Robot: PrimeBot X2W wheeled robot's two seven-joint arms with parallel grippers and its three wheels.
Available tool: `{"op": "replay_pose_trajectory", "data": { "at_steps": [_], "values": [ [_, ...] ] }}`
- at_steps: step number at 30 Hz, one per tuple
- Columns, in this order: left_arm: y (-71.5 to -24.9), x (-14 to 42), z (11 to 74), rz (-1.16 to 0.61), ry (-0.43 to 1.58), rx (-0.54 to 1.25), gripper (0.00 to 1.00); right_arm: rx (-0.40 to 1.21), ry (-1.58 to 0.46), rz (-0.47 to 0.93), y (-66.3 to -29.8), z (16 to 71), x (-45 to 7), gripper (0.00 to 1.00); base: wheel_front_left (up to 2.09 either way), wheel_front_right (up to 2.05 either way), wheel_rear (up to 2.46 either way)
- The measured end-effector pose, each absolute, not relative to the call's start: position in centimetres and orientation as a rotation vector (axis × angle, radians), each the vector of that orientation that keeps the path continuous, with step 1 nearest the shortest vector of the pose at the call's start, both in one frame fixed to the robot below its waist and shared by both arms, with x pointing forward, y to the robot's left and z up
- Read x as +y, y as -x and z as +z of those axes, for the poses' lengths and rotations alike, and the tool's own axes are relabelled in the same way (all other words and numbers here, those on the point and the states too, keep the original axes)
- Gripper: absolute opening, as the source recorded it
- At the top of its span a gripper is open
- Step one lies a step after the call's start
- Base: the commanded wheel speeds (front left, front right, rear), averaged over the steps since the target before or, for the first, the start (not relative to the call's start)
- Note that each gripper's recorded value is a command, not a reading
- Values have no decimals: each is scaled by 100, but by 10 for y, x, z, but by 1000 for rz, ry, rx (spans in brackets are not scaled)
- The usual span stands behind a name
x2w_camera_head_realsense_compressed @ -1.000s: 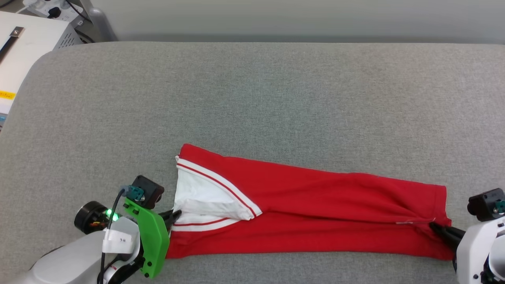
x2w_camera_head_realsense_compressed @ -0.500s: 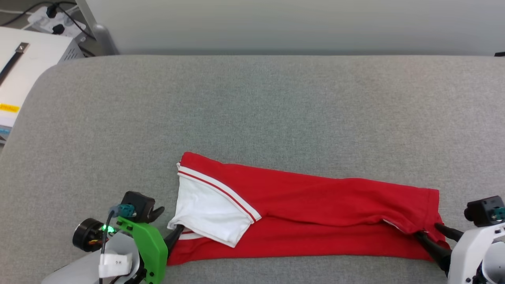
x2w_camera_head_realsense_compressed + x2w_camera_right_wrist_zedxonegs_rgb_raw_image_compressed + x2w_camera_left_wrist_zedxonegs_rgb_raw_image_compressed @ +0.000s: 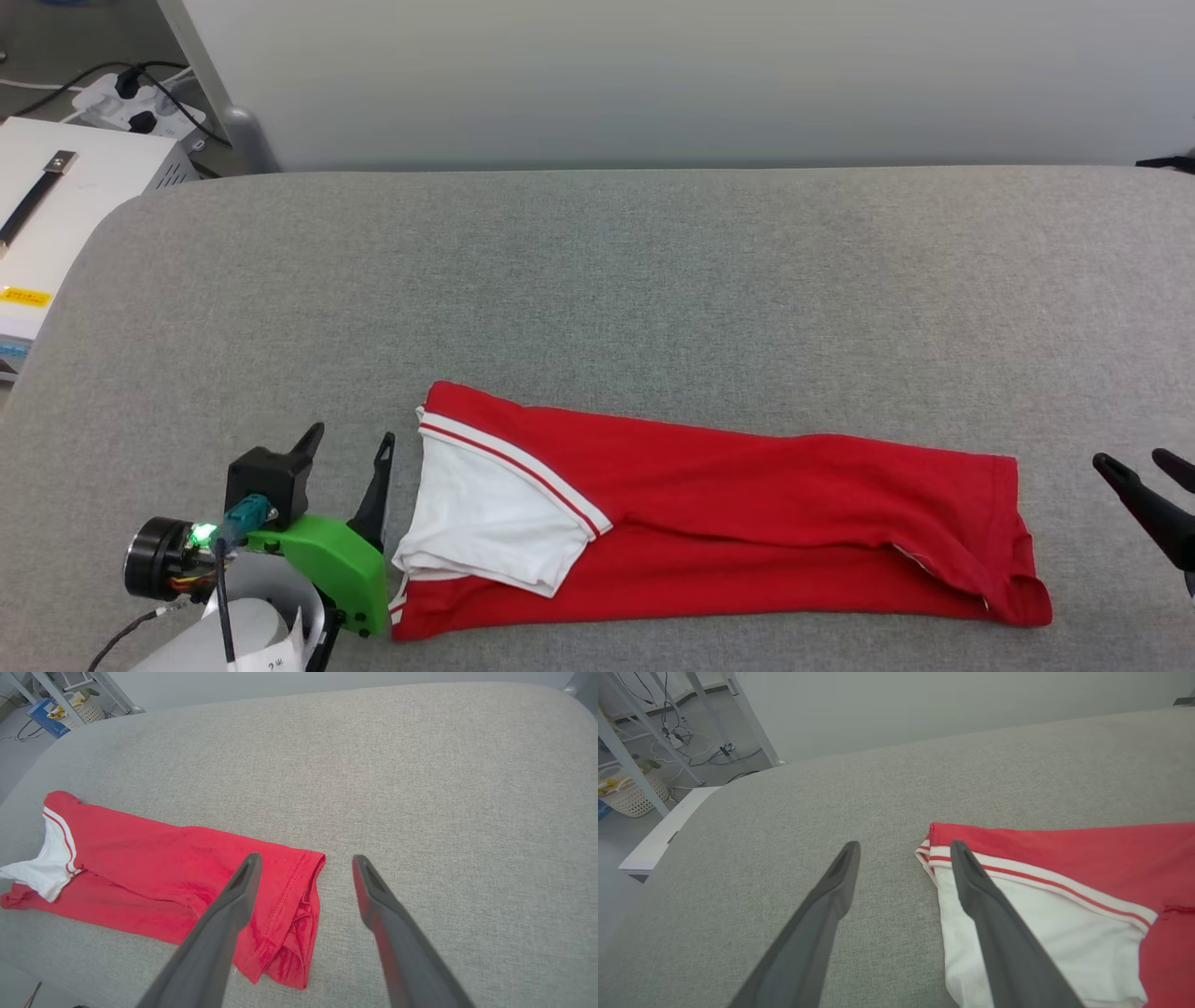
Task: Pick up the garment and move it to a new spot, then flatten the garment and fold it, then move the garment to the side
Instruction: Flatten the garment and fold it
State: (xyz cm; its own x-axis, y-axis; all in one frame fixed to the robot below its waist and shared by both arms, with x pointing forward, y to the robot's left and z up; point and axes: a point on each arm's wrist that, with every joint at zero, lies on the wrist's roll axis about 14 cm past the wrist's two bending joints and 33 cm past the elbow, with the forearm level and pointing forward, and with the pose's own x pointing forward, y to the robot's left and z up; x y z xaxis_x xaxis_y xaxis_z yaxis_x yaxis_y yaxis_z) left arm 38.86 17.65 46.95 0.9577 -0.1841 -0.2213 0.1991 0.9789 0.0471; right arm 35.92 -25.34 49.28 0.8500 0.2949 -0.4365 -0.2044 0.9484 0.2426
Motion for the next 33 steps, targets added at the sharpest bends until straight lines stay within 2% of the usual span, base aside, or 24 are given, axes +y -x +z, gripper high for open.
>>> {"op": "replay_pose_trajectory", "data": {
  "at_steps": [5,12,23,33],
  "values": [
    [-388,185,489,-113,-63,112,100,582,-233,220,-357,478,-266,100,0,0,0],
    [-385,199,504,-18,-89,11,100,757,-309,209,-351,438,-258,100,0,0,0],
    [-375,213,495,65,-66,-1,100,914,-361,247,-359,392,-226,100,0,0,0],
    [-372,221,490,102,-63,-2,100,956,-435,361,-364,382,-177,100,0,0,0]
  ]
}}
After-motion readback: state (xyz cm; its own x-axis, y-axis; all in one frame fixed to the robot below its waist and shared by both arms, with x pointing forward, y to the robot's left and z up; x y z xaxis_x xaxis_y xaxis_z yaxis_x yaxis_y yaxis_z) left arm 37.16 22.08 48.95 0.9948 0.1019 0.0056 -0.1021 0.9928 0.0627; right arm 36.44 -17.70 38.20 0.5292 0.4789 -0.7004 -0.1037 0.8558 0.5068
